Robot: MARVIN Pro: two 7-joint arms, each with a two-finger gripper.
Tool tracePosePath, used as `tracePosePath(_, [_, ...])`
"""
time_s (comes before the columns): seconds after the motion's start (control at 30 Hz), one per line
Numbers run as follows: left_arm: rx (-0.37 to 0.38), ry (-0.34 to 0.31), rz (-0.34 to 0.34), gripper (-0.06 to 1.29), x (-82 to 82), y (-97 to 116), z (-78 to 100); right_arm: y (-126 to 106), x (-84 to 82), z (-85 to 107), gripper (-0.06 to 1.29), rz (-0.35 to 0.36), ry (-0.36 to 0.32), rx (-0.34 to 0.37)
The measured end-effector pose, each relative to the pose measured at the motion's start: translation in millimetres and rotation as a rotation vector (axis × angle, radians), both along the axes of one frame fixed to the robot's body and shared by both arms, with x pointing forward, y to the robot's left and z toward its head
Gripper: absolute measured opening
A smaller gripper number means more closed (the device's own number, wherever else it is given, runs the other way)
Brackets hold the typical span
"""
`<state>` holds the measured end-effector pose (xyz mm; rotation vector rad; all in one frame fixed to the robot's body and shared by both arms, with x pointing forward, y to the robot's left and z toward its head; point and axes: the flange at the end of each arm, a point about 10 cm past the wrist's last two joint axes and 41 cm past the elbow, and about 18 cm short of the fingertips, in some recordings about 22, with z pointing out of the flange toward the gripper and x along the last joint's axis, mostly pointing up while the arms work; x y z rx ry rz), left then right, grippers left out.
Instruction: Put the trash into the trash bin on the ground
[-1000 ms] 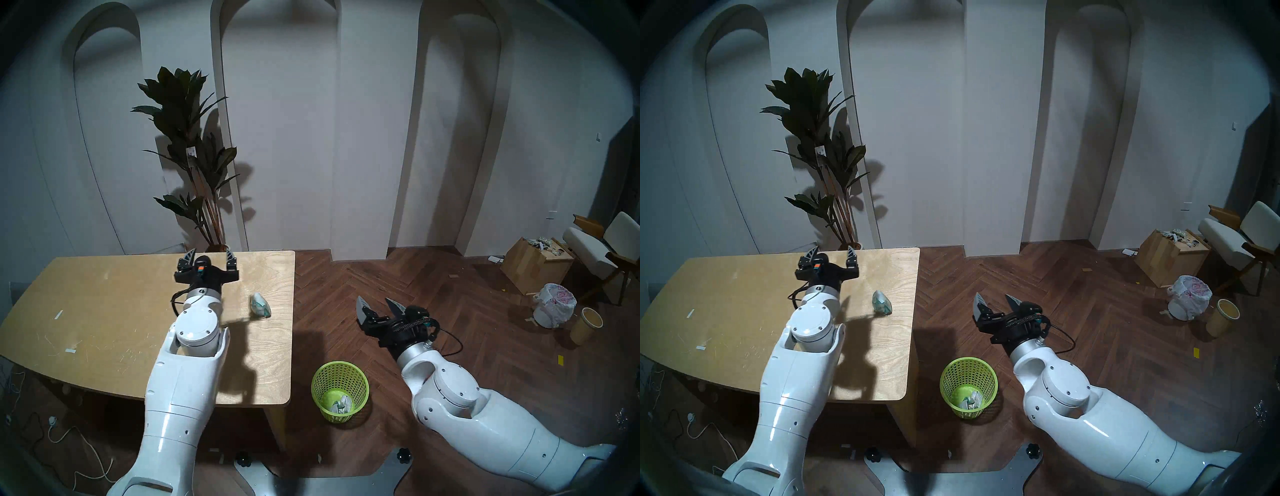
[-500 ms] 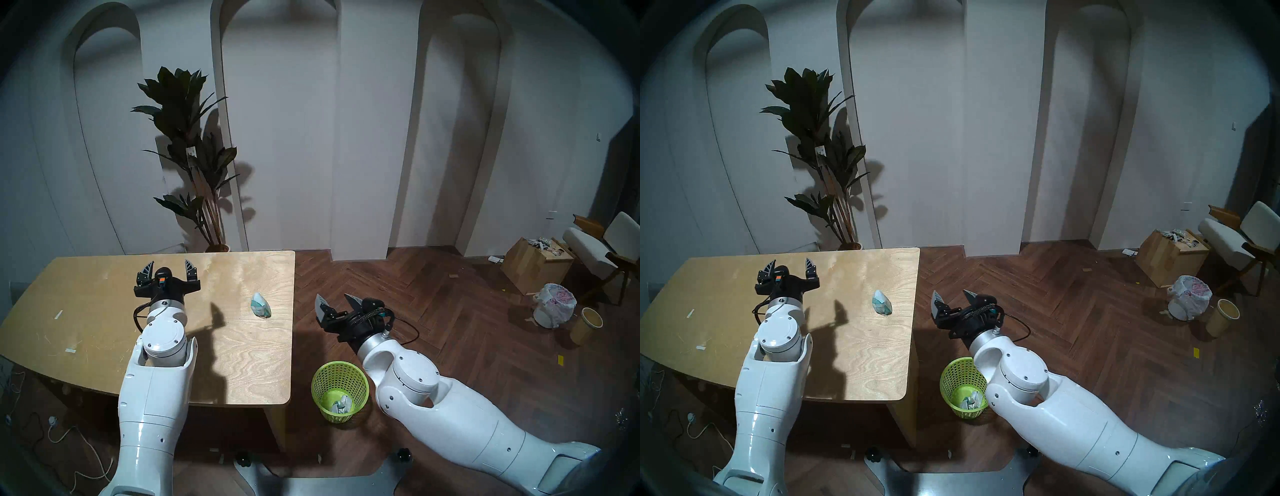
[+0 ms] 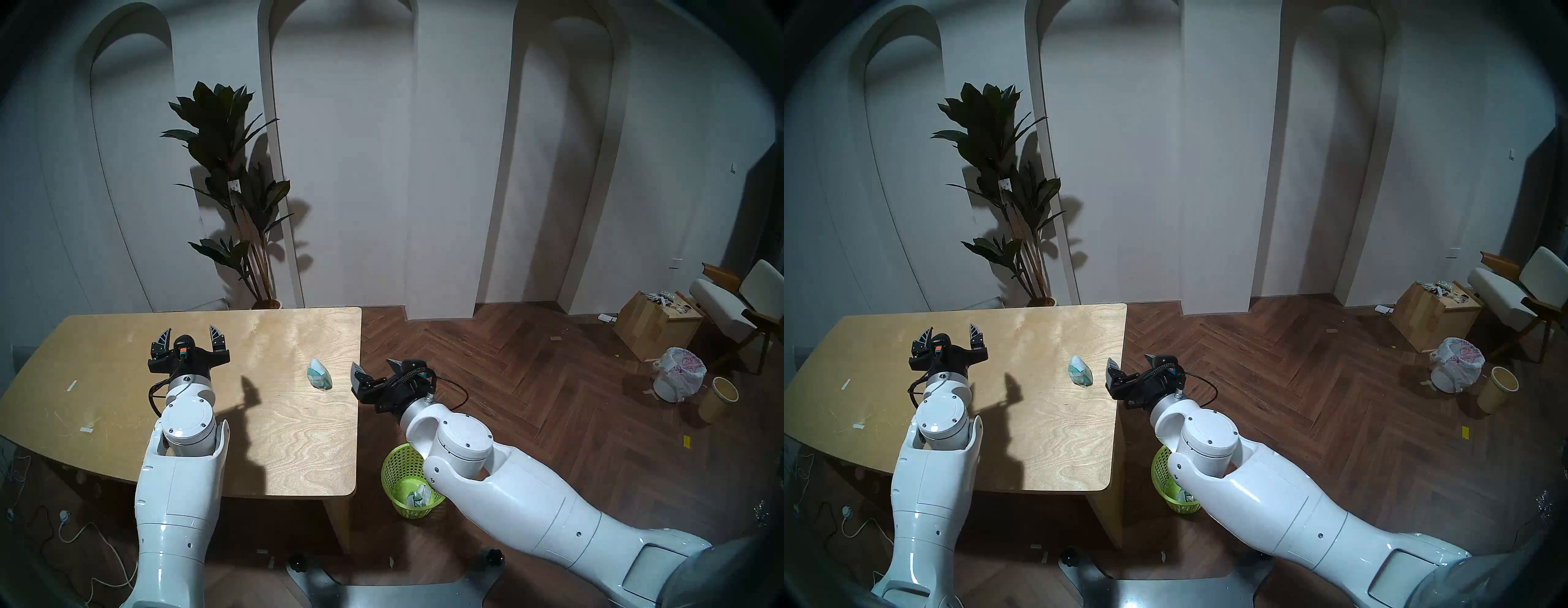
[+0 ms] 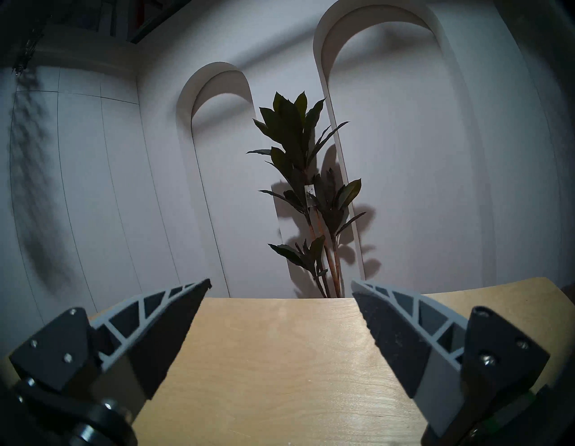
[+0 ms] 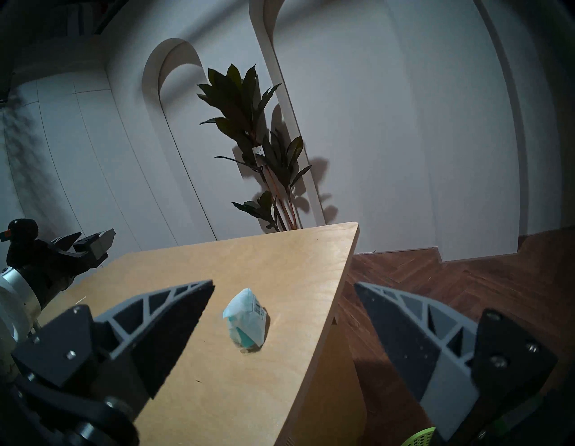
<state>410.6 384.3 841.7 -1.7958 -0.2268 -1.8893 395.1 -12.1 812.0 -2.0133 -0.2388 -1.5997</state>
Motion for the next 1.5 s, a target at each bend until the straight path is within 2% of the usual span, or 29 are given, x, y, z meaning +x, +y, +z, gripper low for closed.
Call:
tracePosePath(0.67, [0.004,-0.009,0.033,1.21,-5.4,10,2.9,58,31.6,-17.0,1.22,0.067,0.058,-0.130])
tracePosePath(1.5, [0.007,-0.017,0.047,1.21,-8.6,13,5.9,109,58.7,-30.9,1.22,0.115,0.105,-0.301])
